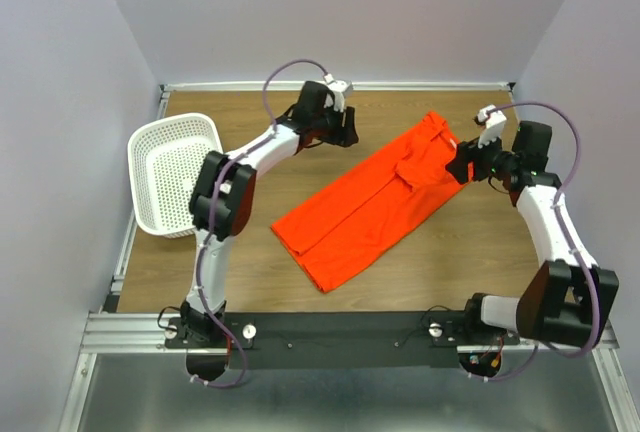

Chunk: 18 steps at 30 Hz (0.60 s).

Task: Fold and stack the t-shirts
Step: Fold the tshirt

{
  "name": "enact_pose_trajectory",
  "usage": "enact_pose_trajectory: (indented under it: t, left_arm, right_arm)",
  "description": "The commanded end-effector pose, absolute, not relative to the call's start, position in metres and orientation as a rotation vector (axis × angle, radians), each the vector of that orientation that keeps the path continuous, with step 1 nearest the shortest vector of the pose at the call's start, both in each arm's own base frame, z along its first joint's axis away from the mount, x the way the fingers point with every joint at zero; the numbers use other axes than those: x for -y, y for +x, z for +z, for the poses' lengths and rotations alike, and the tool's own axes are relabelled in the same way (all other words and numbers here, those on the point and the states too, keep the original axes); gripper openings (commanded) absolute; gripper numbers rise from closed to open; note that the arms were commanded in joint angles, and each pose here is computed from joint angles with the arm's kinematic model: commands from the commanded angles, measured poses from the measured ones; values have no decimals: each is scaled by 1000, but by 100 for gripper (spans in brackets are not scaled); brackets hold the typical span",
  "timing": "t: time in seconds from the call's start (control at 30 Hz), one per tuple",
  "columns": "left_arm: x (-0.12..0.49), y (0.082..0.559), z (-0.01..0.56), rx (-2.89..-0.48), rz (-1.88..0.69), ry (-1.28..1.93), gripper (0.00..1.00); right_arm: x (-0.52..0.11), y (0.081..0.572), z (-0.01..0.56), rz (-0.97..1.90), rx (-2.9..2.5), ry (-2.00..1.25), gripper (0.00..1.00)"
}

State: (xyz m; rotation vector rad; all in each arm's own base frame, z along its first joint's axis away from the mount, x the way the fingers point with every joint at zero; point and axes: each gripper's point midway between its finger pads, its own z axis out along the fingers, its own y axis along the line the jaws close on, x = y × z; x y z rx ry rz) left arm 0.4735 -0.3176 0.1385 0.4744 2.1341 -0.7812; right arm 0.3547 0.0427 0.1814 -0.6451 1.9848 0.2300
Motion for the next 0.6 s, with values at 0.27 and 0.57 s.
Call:
enact_pose_trajectory:
  t: [0.27, 0.57]
  left_arm:
    - [385, 485, 45, -2241, -833, 743, 62]
    - [393, 474, 14, -2294, -923, 820, 56]
  right_arm:
    - [-63, 316, 164, 863, -2077, -434, 71]
    - [-53, 316, 164, 882, -2072, -391, 71]
